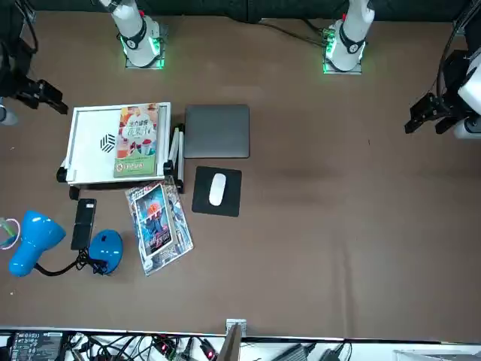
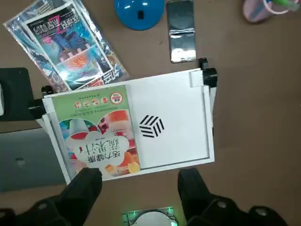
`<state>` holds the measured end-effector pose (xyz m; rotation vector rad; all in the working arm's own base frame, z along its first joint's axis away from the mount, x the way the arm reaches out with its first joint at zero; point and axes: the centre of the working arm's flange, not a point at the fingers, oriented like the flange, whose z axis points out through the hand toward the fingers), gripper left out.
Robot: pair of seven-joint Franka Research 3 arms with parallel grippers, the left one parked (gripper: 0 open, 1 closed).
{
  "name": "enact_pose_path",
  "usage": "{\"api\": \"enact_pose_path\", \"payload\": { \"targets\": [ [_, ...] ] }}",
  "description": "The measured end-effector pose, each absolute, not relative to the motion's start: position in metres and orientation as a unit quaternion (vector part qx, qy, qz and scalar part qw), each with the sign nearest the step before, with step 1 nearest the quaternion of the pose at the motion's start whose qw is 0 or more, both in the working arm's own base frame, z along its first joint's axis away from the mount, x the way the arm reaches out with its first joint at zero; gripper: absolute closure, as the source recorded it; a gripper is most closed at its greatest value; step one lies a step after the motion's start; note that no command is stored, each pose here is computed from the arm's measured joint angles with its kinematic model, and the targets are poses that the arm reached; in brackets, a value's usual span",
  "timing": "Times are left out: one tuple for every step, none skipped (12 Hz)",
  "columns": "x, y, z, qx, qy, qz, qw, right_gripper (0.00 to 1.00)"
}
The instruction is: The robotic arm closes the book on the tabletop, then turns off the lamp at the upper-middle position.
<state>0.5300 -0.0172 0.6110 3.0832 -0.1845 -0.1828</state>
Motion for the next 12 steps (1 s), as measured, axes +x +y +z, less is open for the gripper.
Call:
{"api": "enact_pose_path", "payload": {
  "targets": [
    [0.528,-0.024,0.614,0.996,-0.064,-0.056,0.023,0.00],
    [0.528,-0.030,0.615,0.996,-0.066,-0.054,0.022,0.00],
    [0.529,-0.035,0.614,0.996,-0.067,-0.052,0.021,0.00],
    [0.529,-0.036,0.613,0.996,-0.067,-0.051,0.021,0.00],
    [0.530,-0.036,0.613,0.996,-0.067,-0.050,0.021,0.00],
    [0.530,-0.035,0.612,0.996,-0.066,-0.050,0.021,0.00],
    [0.531,-0.032,0.612,0.997,-0.064,-0.049,0.021,0.00],
    [0.531,-0.030,0.612,0.997,-0.062,-0.048,0.021,0.00],
    [0.532,-0.028,0.612,0.997,-0.060,-0.045,0.021,0.00],
    [0.533,-0.026,0.612,0.997,-0.058,-0.042,0.019,0.00],
    [0.533,-0.025,0.612,0.997,-0.058,-0.041,0.016,0.00],
    [0.533,-0.025,0.612,0.997,-0.058,-0.041,0.014,0.00]
  ]
}}
